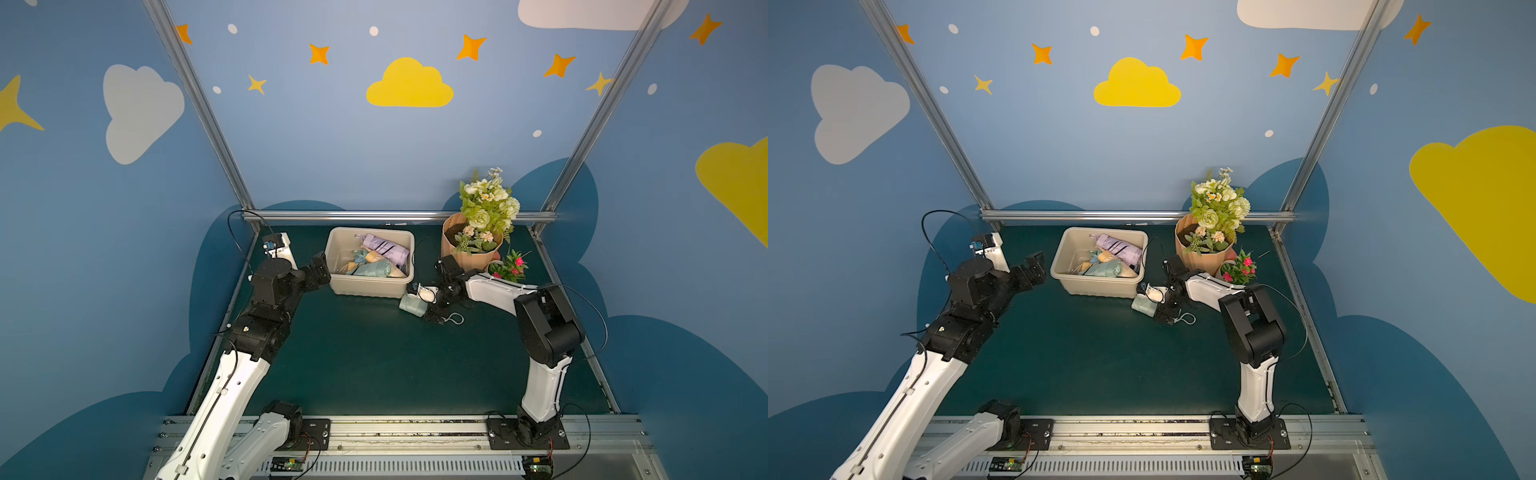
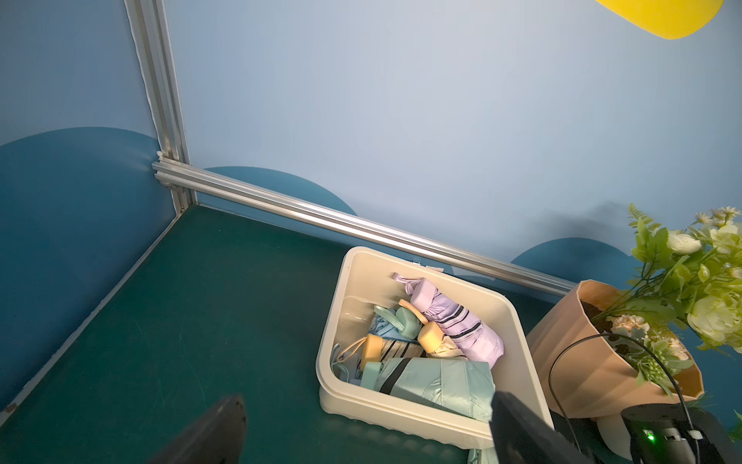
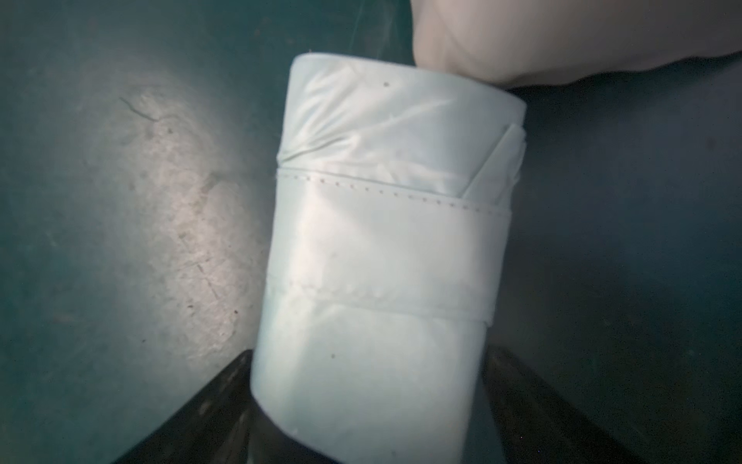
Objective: Put the umbrella into the storage box
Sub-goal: Pick up the umbrella from the center of the board.
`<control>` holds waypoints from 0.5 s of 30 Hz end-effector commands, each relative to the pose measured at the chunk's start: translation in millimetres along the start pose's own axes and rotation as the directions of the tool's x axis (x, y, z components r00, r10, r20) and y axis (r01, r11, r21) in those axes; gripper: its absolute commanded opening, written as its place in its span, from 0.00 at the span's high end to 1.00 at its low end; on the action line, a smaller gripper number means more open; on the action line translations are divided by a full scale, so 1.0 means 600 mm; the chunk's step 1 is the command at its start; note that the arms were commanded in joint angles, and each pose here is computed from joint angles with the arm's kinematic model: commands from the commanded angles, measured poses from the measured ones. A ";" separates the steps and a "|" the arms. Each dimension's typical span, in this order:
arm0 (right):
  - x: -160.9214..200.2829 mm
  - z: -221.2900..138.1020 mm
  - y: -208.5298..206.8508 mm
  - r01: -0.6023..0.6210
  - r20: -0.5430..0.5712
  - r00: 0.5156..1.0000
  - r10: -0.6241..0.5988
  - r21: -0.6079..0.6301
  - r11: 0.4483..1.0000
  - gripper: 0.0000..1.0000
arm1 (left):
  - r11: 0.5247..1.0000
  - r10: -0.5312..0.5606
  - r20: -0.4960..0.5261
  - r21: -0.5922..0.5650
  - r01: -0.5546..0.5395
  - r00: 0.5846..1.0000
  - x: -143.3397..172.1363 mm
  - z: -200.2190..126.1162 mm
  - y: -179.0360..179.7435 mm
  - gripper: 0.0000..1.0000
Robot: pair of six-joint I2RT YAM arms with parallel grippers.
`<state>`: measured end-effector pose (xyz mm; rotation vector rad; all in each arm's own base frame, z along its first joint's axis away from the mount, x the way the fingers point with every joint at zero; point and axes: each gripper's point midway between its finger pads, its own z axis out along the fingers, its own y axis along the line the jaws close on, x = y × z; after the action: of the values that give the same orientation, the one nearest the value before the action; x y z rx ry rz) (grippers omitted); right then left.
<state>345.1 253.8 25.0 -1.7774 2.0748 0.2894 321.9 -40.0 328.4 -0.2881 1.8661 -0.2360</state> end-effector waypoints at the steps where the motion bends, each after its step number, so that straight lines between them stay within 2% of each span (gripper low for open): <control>1: -0.011 -0.004 0.027 0.066 0.032 0.997 -0.064 -0.074 0.995 0.13 | 1.000 -0.007 -0.002 -0.019 0.007 1.000 0.003 -0.002 0.008 0.00; 10: -0.016 -0.024 0.095 0.141 0.040 0.990 -0.138 -0.115 0.983 0.17 | 1.000 -0.020 -0.013 -0.023 0.019 1.000 0.010 0.005 0.010 0.00; 15: -0.022 -0.026 0.092 0.140 0.017 0.990 -0.140 -0.065 0.988 0.08 | 0.999 -0.042 -0.016 -0.032 0.042 0.999 0.017 0.005 0.016 0.00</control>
<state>292.4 270.4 32.8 -1.9571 1.9337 0.3534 322.2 -38.1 320.3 -0.3188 1.8826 -0.2412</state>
